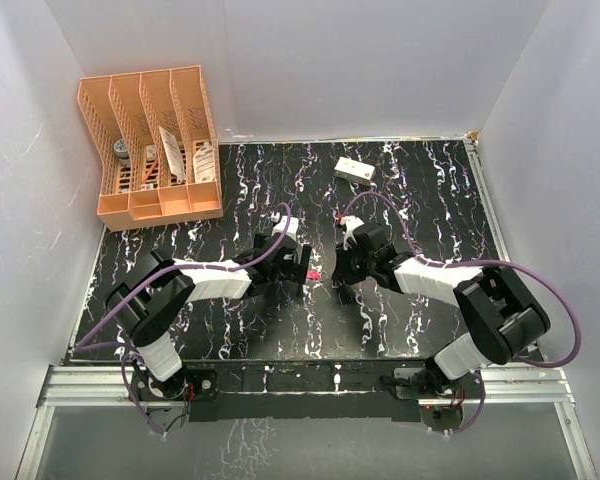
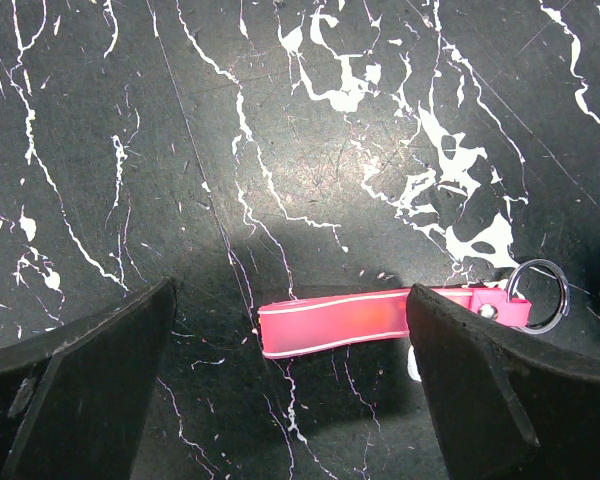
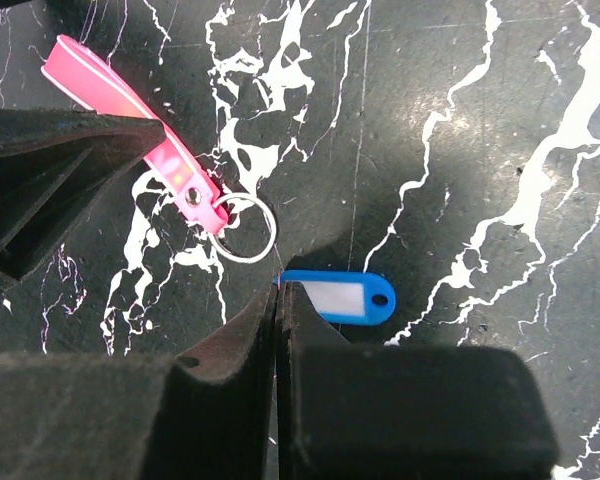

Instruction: Put the keys on the keyring

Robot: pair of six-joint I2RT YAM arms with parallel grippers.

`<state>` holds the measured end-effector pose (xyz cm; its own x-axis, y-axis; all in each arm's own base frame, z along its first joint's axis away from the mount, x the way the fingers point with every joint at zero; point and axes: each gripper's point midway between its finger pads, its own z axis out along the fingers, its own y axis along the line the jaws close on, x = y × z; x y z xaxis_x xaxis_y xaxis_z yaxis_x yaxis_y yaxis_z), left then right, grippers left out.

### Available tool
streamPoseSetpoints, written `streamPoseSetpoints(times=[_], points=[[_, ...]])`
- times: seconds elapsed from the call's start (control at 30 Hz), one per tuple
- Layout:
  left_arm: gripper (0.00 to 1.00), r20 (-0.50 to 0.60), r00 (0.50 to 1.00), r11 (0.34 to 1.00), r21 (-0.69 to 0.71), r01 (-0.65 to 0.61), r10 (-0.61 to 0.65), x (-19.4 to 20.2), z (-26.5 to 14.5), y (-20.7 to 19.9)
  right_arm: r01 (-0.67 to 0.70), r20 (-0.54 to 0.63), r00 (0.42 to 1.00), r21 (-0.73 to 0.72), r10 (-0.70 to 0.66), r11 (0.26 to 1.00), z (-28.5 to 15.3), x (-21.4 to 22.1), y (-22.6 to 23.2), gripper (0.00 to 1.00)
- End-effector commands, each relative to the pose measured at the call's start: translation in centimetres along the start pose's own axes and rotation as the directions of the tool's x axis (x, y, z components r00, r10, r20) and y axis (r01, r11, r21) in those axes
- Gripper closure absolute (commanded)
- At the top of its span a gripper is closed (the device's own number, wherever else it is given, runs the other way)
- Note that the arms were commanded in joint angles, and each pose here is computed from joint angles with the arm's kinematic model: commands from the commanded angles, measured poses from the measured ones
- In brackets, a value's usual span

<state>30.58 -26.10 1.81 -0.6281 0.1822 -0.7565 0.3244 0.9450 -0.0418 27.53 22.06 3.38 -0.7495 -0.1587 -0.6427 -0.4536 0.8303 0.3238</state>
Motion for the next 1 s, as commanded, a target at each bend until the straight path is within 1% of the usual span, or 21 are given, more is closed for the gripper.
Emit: streamPoseSetpoints(times=[0.0,0.57,0.97], points=[[0.02,-0.112,0.993,0.999,-0.03,-0.031,0.027,3.5,0.0,1.0,0.042,0.032,0.999,-0.055,-0.04,0.998,0.2,-1.4,1.3,1.0],[0.02,-0.112,0.993,0.999,-0.028,-0.032,0.029,3.6,0.0,0.9,0.07,0.04,0.997,-0.098,-0.067,0.993,0.7,-1.9,2.2,1.0],[0.02,-0.113,0.993,0.999,-0.03,-0.033,0.029,3.7,0.0,1.0,0.085,0.073,0.994,-0.11,-0.077,0.99,0.6,-2.8,2.8,1.0]])
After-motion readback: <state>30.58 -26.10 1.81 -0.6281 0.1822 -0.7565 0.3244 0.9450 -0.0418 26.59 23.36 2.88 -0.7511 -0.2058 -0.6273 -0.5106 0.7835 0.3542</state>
